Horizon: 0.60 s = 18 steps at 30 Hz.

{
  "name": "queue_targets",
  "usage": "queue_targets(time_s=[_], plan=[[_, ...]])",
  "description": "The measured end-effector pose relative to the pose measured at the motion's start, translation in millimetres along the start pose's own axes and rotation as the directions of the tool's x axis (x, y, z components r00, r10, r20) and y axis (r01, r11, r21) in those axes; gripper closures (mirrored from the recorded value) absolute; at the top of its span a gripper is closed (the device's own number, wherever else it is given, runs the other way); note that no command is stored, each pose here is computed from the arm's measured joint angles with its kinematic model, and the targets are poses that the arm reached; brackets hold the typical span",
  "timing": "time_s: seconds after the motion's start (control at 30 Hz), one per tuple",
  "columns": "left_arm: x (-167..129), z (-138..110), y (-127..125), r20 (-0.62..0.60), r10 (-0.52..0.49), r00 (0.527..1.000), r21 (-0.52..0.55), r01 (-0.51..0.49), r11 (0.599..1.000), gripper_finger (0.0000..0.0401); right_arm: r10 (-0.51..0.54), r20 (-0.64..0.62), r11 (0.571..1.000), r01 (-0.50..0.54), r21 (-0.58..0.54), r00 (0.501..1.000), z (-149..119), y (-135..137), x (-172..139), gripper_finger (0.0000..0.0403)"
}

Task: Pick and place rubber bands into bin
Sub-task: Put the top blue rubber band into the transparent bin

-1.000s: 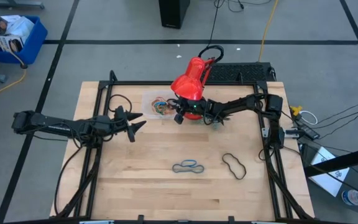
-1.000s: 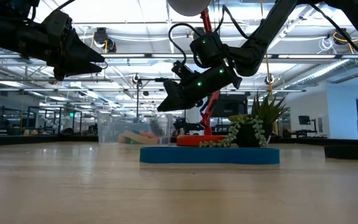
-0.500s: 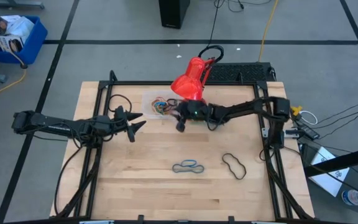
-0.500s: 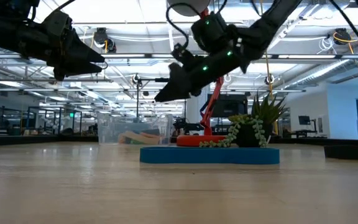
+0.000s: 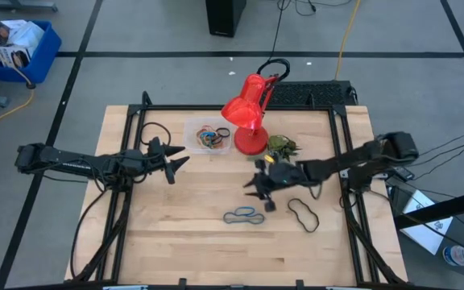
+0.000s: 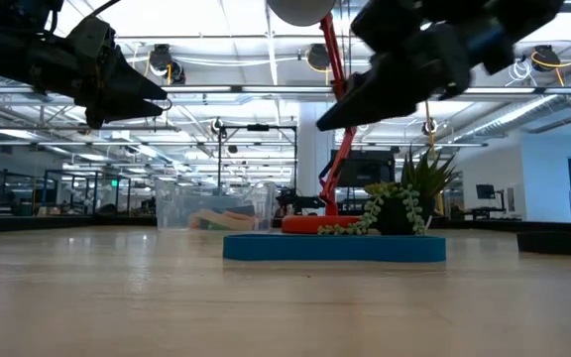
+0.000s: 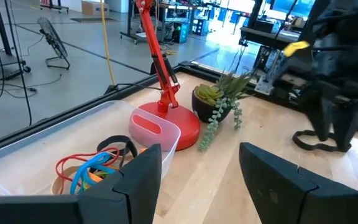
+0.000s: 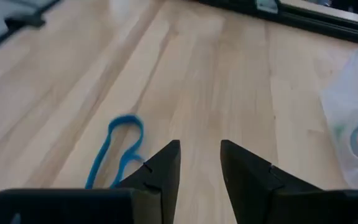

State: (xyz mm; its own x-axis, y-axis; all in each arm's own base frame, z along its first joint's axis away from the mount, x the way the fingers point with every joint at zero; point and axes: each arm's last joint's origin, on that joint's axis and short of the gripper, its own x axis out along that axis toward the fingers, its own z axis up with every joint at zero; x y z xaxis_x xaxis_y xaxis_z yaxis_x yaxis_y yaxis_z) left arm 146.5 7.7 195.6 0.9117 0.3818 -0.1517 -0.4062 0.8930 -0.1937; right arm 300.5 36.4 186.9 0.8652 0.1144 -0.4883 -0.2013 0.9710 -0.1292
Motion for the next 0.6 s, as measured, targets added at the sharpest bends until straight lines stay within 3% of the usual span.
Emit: queue_targets(time_s=[0.17, 0.23, 0.37, 0.6], plan=[[0.0, 0.0, 0.0, 0.0, 0.0, 1.0, -0.005, 0.0, 1.0, 0.0178, -0.101, -0.109, 0.99, 0.089, -0.113, 0.989, 6.8, 29.6, -11.1, 0.0305], [0.0, 0.0, 0.0, 0.0, 0.0, 1.0, -0.007, 0.0, 1.0, 0.0178, -0.098, -0.126, 0.986, 0.079, -0.145, 0.987, 13.7, 39.4, -12.3, 0.0308], [0.0, 0.0, 0.0, 0.0, 0.0, 1.0, -0.01, 0.0, 1.0, 0.0178, -0.067, -0.114, 0.991, 0.052, -0.125, 0.991, 21.2, 50.4, -10.5, 0.031], [0.0, 0.1, 0.0, 0.0, -0.001, 1.0, -0.036, 0.001, 0.999, 0.0178, -0.076, -0.177, 0.992, 0.056, -0.116, 0.981, 5.7, 50.3, 8.3, 0.031]])
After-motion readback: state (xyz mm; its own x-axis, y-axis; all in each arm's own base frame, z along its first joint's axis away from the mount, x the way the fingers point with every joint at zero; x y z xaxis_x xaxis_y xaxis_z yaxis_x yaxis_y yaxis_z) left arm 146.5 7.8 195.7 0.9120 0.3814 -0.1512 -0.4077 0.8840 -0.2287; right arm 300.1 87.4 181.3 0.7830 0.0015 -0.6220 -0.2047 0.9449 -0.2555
